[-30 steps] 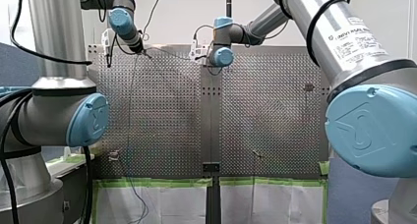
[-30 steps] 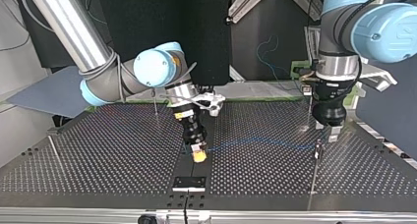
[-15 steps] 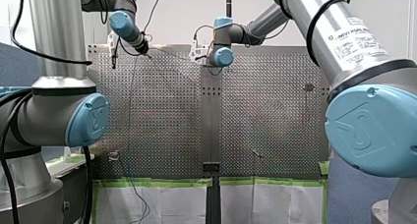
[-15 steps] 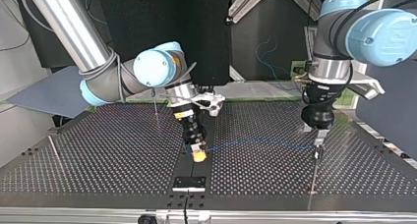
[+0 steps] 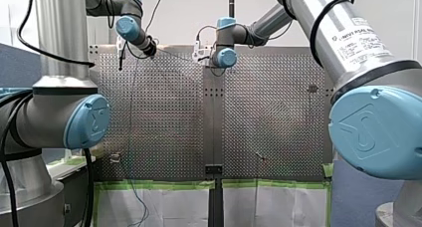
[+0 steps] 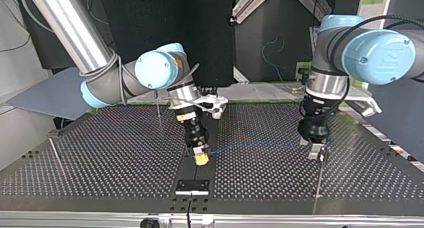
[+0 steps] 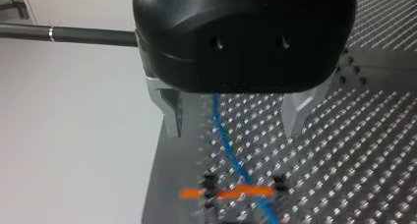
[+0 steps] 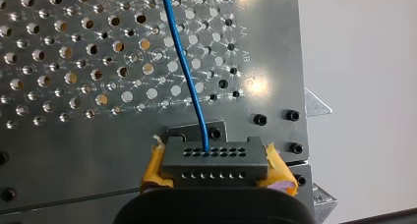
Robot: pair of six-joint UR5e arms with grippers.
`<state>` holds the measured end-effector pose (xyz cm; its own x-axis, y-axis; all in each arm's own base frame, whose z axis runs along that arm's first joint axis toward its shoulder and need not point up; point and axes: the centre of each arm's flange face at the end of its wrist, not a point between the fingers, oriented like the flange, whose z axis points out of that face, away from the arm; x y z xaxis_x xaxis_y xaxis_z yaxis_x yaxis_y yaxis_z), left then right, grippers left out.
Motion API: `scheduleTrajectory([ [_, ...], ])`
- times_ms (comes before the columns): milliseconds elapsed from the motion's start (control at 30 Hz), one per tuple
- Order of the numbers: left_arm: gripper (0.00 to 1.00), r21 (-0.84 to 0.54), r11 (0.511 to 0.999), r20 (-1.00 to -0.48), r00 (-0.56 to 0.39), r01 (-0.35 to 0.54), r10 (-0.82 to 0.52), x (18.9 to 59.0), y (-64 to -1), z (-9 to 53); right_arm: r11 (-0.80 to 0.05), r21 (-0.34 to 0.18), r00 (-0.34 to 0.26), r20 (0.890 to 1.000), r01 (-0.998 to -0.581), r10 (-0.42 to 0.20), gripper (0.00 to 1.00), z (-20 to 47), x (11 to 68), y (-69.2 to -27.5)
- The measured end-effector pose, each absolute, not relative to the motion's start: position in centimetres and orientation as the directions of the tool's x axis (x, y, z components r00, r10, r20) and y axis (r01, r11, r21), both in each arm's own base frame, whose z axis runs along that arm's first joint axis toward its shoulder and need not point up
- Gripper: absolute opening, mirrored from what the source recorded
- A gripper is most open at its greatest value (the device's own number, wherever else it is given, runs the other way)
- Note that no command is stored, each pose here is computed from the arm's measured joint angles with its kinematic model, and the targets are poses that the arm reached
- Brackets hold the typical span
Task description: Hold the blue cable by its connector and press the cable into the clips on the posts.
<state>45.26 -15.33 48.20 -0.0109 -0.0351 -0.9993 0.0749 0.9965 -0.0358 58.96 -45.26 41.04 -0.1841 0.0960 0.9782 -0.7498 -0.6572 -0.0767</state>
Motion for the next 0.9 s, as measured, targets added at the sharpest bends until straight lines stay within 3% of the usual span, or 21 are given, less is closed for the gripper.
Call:
scheduleTrajectory([
  [533, 1.0, -0.03, 0.998, -1.0, 0.004, 0.052, -0.03, 49.5, -16.2, 48.0, -0.657, -0.075, -0.183, 0.978, -0.75, 0.097, 0.0, 41.0, 58.9, -45.3],
  [900, 1.0, -0.029, 0.999, -0.999, 0.022, 0.039, -0.03, 49.7, -16.4, 48.4, -0.655, -0.075, -0.181, 0.979, -0.752, 0.096, 0.0, 40.9, 58.8, -45.5],
])
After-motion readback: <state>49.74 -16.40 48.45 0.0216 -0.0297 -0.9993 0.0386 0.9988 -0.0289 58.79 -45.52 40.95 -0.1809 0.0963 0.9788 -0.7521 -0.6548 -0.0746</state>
